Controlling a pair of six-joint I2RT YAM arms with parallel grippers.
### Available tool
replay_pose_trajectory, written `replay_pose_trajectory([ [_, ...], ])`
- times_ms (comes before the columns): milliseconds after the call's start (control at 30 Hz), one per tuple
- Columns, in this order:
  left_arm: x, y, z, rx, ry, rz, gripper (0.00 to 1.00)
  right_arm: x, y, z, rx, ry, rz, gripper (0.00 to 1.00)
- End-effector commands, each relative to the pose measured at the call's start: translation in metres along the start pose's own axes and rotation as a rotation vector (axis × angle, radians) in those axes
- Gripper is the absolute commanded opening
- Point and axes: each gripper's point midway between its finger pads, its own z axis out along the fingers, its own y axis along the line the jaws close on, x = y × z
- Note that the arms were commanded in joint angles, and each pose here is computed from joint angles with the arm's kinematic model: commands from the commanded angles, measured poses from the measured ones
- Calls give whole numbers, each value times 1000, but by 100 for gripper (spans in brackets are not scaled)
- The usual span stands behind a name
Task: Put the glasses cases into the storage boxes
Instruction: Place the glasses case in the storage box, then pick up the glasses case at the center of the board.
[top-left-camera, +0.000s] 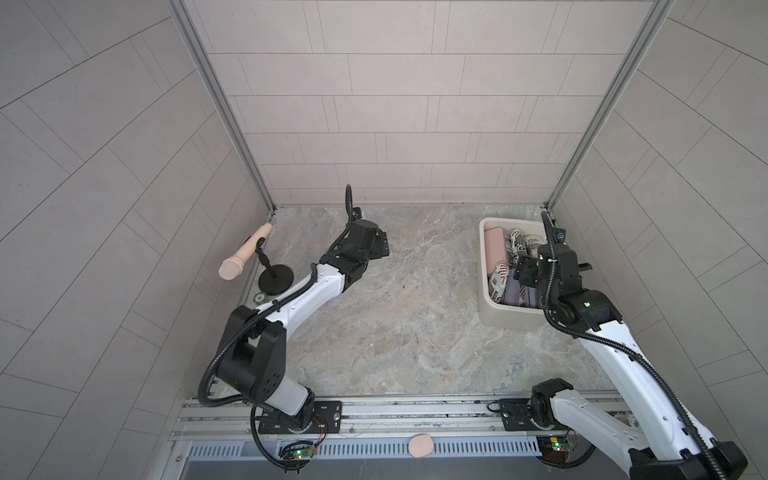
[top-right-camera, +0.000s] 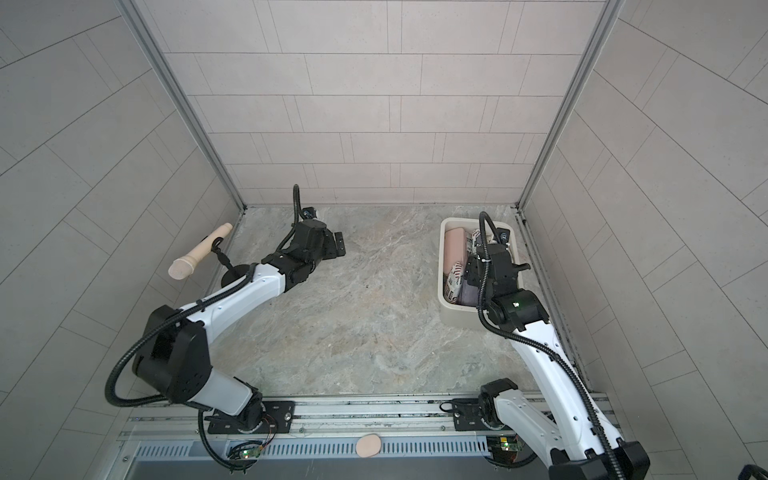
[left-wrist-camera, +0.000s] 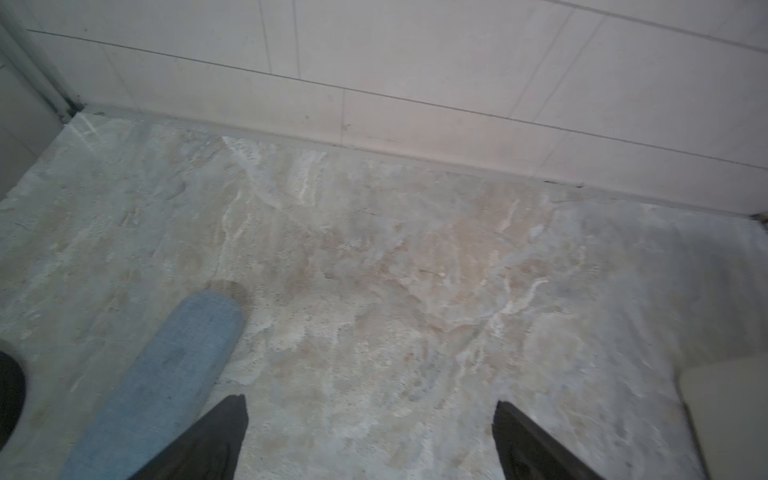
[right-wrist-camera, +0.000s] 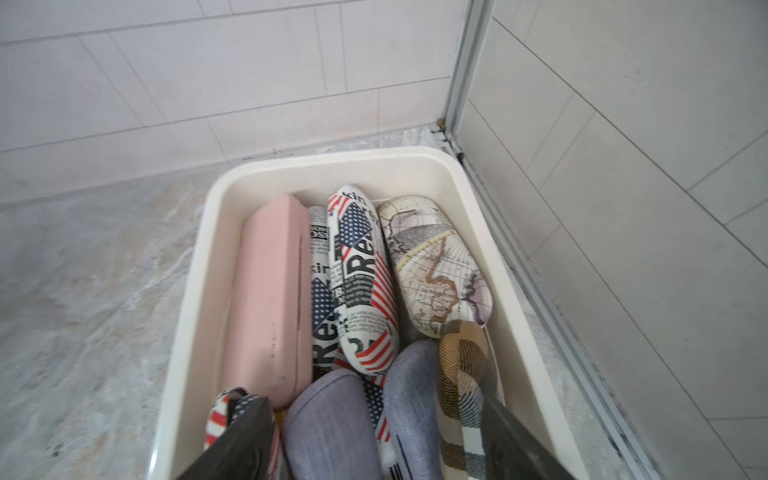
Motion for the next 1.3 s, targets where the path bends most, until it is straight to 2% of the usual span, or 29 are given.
replay_pose_trajectory([
  [0, 11, 32, 21, -89, 126, 61, 100, -17, 21, -15, -145, -67, 41, 87],
  [133, 21, 64, 37, -271, 221, 203, 100, -17, 22, -18, -159, -62, 41, 92],
  [233, 30, 84, 46, -331, 290, 248, 100, -13, 25, -16, -173, -48, 47, 93],
  [533, 54, 129, 75, -334, 468, 197, 100, -5, 30, -12, -200, -33, 65, 95],
  [600, 66, 132, 84, -289, 530, 171, 100, -5, 31, -12, -203, -30, 65, 95],
  [933, 109, 141, 97, -286, 722, 205, 100, -13, 33, -18, -221, -50, 56, 95],
  [1067, 115, 143, 98, -297, 747, 215, 90, -15, 34, -18, -224, -54, 42, 93],
  [1200, 113, 146, 94, -316, 747, 237, 70, -19, 34, -20, -225, -62, 44, 91],
  [1267, 113, 144, 93, -307, 749, 232, 65, -21, 33, -21, -224, -69, 46, 90],
])
